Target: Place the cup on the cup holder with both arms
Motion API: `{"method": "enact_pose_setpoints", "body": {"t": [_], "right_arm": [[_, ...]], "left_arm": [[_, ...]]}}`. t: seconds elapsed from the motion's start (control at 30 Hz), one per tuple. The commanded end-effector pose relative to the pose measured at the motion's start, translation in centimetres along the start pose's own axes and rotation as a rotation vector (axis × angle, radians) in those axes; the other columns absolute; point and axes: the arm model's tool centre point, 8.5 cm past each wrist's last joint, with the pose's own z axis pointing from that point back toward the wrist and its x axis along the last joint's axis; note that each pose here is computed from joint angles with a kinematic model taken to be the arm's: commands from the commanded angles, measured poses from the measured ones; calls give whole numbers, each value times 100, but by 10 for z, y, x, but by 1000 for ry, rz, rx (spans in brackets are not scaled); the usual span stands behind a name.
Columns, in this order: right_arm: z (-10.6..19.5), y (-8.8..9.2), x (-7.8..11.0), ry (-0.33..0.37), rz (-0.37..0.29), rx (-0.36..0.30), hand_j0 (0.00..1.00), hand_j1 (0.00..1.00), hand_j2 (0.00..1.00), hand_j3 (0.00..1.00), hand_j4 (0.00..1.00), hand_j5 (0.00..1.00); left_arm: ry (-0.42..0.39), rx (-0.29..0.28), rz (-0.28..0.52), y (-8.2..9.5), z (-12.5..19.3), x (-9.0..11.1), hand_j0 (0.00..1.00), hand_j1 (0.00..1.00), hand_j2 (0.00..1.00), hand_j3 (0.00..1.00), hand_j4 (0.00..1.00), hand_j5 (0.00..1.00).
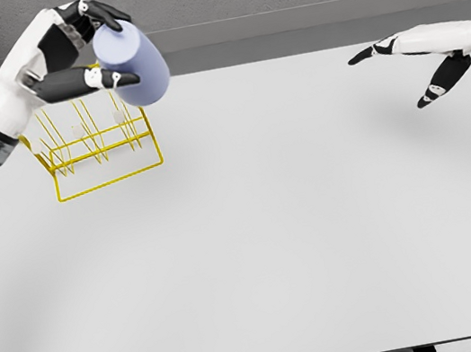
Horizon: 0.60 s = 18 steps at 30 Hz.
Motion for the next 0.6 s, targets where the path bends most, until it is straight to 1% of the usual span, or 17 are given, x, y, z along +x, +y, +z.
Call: {"method": "enact_pose_setpoints", "body": {"t": [0.0, 0.17, 0.27, 0.5, 0.57], "right_arm": [[-1, -1, 1, -4, -5, -5, 100, 100, 100, 100, 100, 100], [0, -1, 0, -3, -6, -6, 100, 100, 100, 100, 100, 100], [0, -1, 0, -3, -6, -6, 100, 100, 100, 100, 100, 100], [0, 0, 0, -1, -8, -5, 100, 100, 100, 100, 100, 100], [-1, 0, 0, -3, -7, -5, 100, 100, 100, 100, 100, 100]], "left_arm": [[16, 10, 2, 7, 6, -2, 39, 39, 39, 39, 39, 39], [30, 14, 2, 12, 10, -4, 39, 39, 39, 39, 39, 39], [41, 17, -9, 19, 15, -2, 39, 39, 39, 39, 39, 39], [63, 39, -8, 29, 23, -5, 39, 39, 39, 39, 39, 39], [75, 45, -3, 31, 25, -9, 39, 39, 39, 39, 39, 39]]}}
